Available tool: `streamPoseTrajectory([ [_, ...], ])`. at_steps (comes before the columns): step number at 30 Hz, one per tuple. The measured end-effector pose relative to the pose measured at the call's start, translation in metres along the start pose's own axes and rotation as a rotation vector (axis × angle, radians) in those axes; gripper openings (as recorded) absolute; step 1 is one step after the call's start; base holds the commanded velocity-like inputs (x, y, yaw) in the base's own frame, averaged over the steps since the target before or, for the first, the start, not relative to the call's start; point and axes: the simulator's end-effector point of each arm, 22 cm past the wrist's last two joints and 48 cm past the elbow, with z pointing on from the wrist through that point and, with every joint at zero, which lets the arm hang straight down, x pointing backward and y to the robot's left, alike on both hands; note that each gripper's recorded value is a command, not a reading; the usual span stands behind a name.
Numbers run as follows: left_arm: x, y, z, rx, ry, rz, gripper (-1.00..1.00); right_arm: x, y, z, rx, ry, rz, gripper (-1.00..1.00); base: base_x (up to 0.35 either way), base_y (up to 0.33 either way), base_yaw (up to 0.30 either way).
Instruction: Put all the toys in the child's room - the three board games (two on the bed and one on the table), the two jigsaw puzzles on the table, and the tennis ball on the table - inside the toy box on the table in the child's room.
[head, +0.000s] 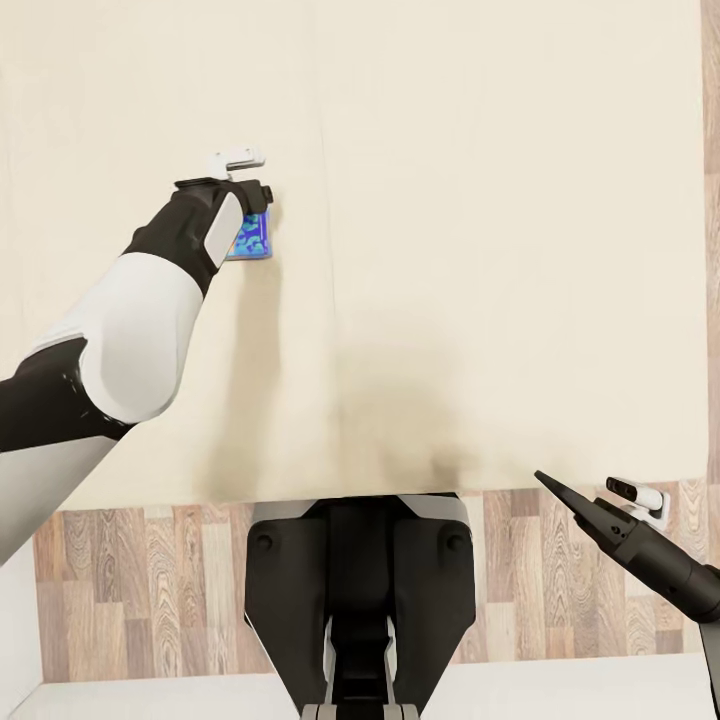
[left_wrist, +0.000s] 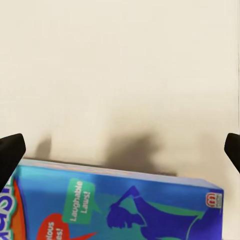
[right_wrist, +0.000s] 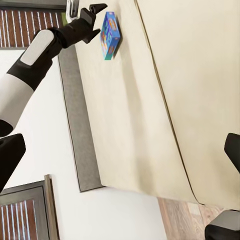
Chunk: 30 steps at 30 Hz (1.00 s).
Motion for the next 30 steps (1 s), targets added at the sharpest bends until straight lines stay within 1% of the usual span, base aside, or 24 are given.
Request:
streamPoseTrajectory([
  [4, 0.002, -0.004, -0.001, 0.009, 0.013, 0.033, 1.0, 0.0, 0.0, 0.0, 0.0, 0.0, -0.001, 1.0, 0.0, 0.0, 0.0],
  [7, 0.008, 0.0, -0.002, 0.003, 0.053, 0.06, 1.0, 0.0, 0.0, 0.0, 0.0, -0.001, -0.001, 1.0, 0.0, 0.0, 0.0],
  [9, 0.014, 0.004, -0.001, -0.001, 0.08, 0.057, 1.0, 0.0, 0.0, 0.0, 0.001, 0.0, -0.001, 1.0, 0.0, 0.0, 0.0],
  [13, 0.015, 0.008, -0.002, -0.007, 0.118, 0.066, 1.0, 0.0, 0.0, 0.0, 0.0, 0.001, 0.0, 1.0, 0.0, 0.0, 0.0],
  [27, 0.029, 0.017, -0.005, -0.018, 0.202, 0.08, 1.0, 0.0, 0.0, 0.0, 0.0, 0.001, 0.0, 1.0, 0.0, 0.0, 0.0],
  [30, 0.03, 0.017, -0.005, -0.018, 0.208, 0.08, 1.0, 0.0, 0.0, 0.0, 0.0, 0.001, 0.0, 1.0, 0.0, 0.0, 0.0],
])
